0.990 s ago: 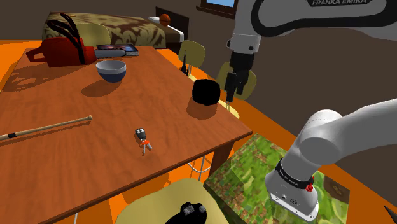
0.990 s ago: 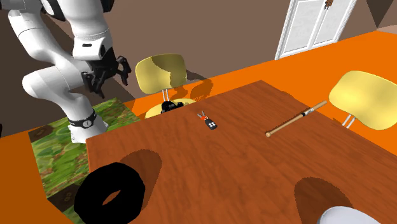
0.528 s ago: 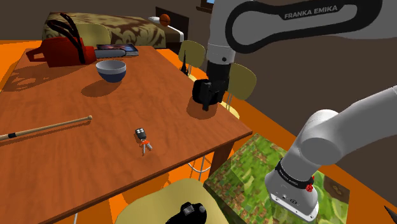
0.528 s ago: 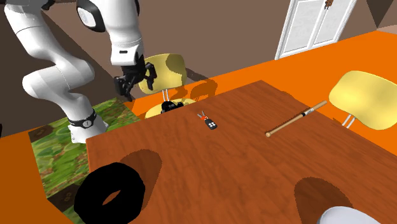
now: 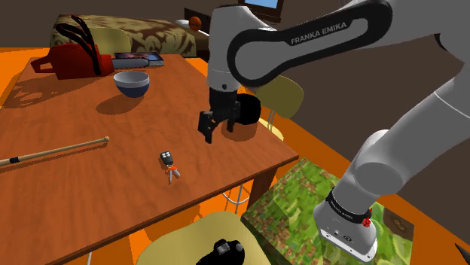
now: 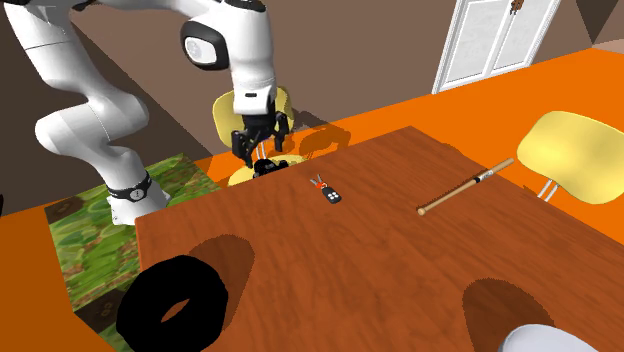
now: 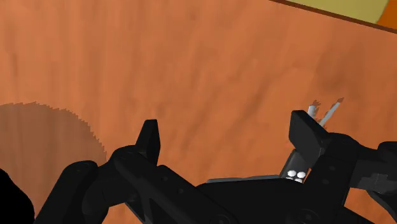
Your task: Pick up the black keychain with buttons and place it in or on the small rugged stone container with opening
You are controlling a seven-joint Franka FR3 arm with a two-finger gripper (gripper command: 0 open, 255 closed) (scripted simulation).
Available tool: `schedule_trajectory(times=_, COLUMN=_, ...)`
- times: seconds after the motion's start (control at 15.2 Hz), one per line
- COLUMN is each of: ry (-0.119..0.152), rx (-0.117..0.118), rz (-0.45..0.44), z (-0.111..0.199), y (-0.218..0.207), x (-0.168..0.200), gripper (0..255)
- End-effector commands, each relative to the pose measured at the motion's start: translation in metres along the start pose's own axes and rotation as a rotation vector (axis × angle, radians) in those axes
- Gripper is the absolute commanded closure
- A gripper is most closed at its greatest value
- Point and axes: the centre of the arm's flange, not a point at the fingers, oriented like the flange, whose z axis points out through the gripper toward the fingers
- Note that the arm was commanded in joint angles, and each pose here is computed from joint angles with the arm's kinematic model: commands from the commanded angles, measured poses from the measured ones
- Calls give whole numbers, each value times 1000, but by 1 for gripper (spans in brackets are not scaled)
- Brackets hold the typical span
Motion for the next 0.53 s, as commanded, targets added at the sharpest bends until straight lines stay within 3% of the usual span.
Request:
schedule_trajectory(times=0.0, ry=14, rx=-4, rz=16, z=13, y=-20, x=12, gripper=0)
schedule_trajectory(times=0.46, ry=58, rx=-26, rz=65, z=48, y=-87, x=62, gripper=0)
